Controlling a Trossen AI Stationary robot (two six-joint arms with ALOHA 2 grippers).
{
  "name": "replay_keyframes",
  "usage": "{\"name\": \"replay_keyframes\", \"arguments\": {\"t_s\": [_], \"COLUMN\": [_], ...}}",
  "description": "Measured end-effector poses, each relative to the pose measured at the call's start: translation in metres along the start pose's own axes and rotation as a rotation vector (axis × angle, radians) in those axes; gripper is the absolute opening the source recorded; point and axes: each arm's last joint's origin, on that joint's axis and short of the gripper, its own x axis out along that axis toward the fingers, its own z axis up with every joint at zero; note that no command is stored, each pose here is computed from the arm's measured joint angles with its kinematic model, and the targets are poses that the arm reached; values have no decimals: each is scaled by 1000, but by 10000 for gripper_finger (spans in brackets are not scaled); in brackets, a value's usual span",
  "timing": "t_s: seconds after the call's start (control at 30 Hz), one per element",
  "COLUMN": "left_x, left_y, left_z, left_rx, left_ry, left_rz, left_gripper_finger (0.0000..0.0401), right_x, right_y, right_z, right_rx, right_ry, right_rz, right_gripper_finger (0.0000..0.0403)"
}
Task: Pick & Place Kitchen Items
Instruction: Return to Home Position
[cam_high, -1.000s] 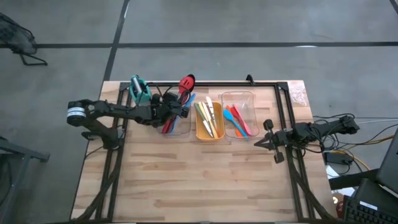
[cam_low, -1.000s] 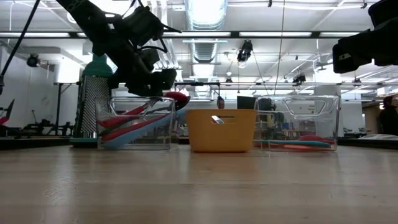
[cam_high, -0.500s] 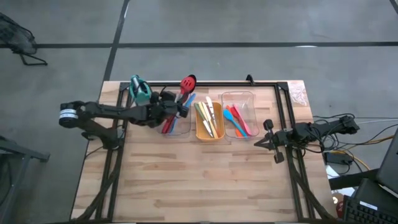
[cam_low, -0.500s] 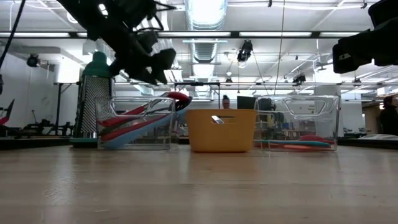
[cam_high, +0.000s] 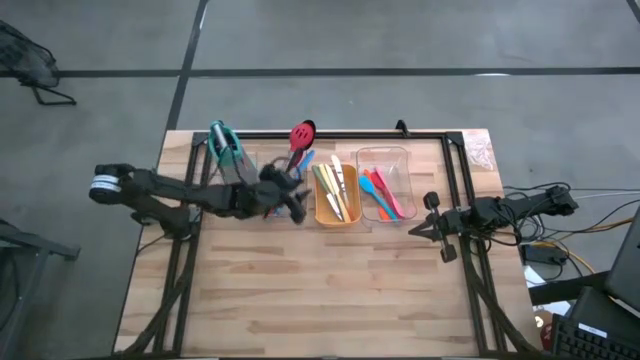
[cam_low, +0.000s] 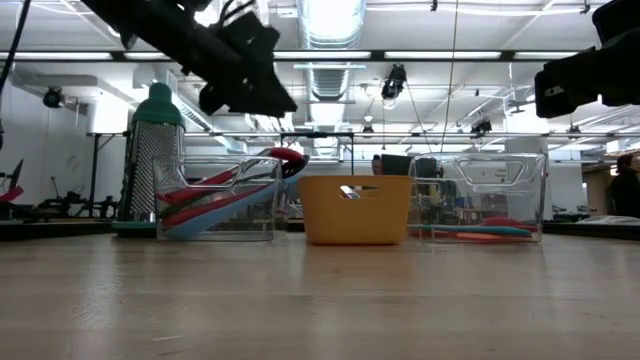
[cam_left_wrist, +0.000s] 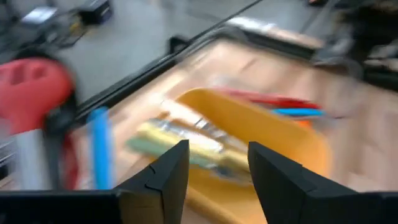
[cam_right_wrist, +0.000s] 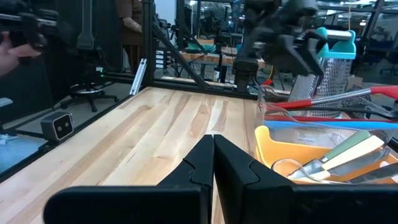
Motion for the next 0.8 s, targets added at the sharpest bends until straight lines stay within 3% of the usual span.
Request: {"name": "replay_keyframes", "arguments": {"t_s": [0.13, 0.37, 0.5, 0.8], "left_x": [-5, -20, -37, -72], "left_y": [-17, -28, -17, 21], "left_z": [-4, -23, -29, -56], "left_rx": [22, 188, 171, 64], "left_ry": [-96, -131, -226, -262], "left_rz": [-114, -412, -532, -564], "left_gripper_finger": [137, 11, 14, 10], "right_x": [0, 0, 0, 0], "right_y": [0, 0, 0, 0], "right_z": [0, 0, 0, 0], "right_rx": [0, 1, 1, 0], "right_ry": [0, 0, 0, 0], "right_rz": [0, 0, 0, 1], "right_gripper_finger": [9, 8, 9, 8]}}
